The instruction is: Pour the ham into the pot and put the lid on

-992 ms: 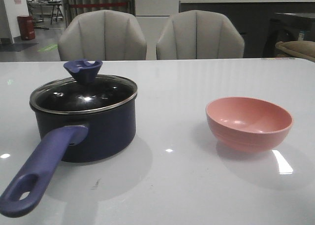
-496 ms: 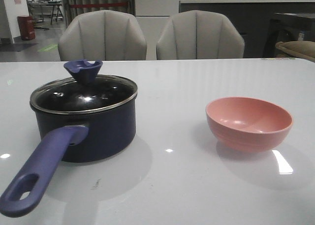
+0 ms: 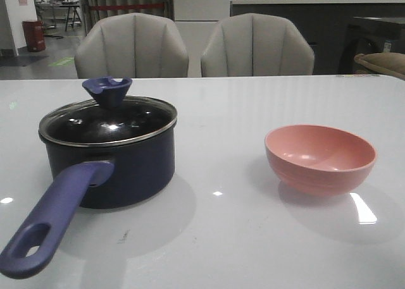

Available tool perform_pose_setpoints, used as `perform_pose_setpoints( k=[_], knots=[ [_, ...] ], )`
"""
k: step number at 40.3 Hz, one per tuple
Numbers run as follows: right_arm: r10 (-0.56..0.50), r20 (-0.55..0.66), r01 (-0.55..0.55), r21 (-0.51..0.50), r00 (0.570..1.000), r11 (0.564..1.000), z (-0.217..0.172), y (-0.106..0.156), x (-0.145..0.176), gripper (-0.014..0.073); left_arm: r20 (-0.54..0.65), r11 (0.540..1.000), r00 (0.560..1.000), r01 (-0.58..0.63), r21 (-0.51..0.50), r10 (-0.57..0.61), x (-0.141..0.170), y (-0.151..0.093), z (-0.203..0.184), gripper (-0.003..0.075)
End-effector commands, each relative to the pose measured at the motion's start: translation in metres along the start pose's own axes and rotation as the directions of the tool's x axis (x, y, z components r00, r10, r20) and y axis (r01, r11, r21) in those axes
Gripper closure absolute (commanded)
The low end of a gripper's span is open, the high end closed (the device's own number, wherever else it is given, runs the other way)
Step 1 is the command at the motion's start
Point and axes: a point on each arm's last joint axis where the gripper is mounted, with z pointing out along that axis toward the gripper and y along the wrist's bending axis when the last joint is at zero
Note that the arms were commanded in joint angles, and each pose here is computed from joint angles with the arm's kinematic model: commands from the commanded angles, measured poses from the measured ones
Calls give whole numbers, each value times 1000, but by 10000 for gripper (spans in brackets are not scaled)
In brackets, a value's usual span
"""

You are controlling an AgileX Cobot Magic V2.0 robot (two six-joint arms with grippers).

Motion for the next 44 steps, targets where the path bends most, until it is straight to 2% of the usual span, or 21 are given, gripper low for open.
perform_pose_setpoints(
  k=[1,2,5,26,31,35,44],
  knots=[
    [3,94,-5,25,996,1000,-1,-2,-16,447,128,1000,992,10,17,-12,-13,-1,-5,570],
    [3,94,-5,25,996,1000,-1,-2,-16,447,124,1000,992,10,17,-12,-12,-1,-5,622],
    [3,94,-5,25,996,1000,-1,-2,-16,447,111,1000,994,11,18,-13,-11,-1,-5,590],
    [3,94,-5,25,996,1000,-1,-2,-16,447,114,1000,993,11,18,-13,-10,-1,-4,607],
    [3,94,-5,25,996,1000,-1,-2,-16,447,169,999,985,-34,-34,39,-5,2,4,607],
    [3,94,-5,25,996,1000,-1,-2,-16,447,210,992,975,-47,-121,72,7,5,13,607],
    [3,94,-5,25,996,1000,-1,-2,-16,447,247,954,967,8,-299,69,42,15,29,607]
  ],
)
